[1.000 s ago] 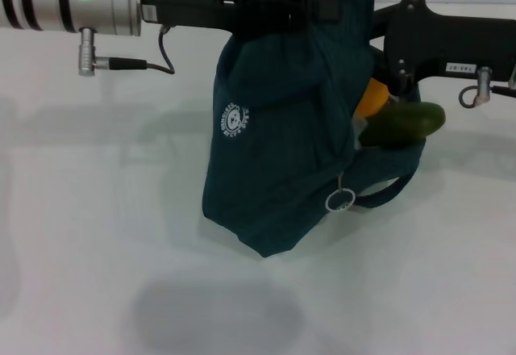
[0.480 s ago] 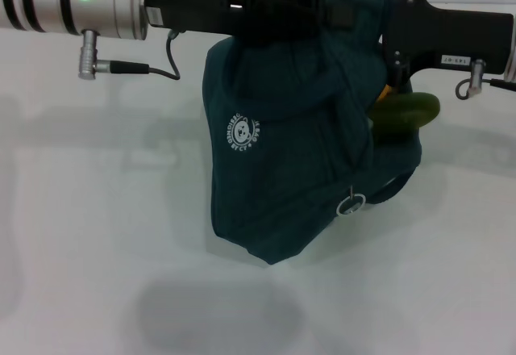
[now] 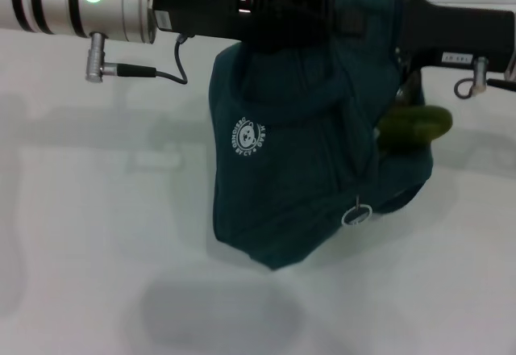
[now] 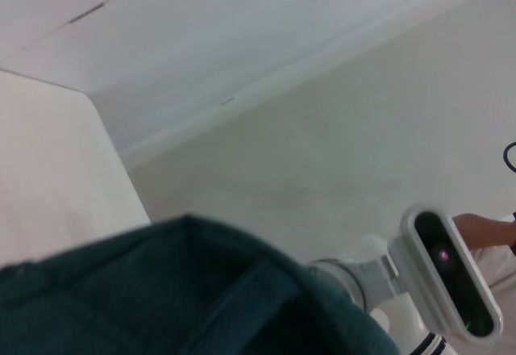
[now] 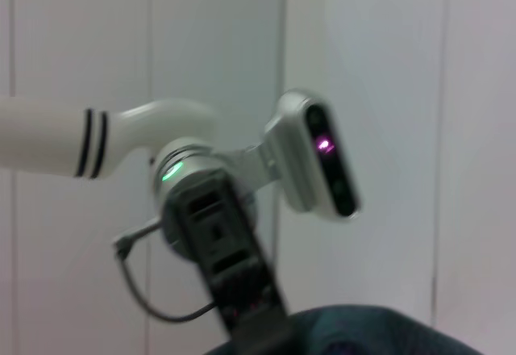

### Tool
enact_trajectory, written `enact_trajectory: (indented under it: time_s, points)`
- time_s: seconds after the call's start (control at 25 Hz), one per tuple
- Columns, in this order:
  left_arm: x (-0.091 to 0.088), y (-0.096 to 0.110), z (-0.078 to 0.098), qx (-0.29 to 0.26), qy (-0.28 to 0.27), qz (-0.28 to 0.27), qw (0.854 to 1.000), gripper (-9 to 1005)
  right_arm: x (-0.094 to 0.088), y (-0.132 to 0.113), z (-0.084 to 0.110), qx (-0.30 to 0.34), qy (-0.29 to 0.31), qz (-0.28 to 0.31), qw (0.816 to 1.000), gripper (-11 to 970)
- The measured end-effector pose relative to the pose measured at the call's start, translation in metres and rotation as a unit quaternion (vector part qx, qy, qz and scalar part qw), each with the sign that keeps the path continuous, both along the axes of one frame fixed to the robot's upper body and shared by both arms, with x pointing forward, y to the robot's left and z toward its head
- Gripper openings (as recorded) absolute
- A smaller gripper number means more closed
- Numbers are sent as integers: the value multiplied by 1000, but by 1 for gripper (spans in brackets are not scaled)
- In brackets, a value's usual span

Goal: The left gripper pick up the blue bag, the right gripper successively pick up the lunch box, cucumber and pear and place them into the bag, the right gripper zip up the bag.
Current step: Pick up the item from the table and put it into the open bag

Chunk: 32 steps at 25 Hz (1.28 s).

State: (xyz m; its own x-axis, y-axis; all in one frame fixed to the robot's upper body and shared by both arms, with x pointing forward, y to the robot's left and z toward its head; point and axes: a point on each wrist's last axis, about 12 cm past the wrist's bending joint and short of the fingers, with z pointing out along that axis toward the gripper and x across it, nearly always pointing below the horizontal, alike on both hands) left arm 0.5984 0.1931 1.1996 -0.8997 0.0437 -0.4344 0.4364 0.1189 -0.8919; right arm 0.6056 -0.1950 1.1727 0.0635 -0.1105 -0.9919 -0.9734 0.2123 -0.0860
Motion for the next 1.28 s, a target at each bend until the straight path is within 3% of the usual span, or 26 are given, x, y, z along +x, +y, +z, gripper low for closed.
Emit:
enact_trajectory:
  time_s: [0.68, 1.28]
  points:
    - [-3, -4, -1, -1, 8, -21, 1000, 67, 1, -1, -5, 5, 7, -17, 1000, 36]
    - [-4, -3, -3, -1, 10, -22, 1000, 68, 1, 0, -12, -40, 82, -15, 996, 62]
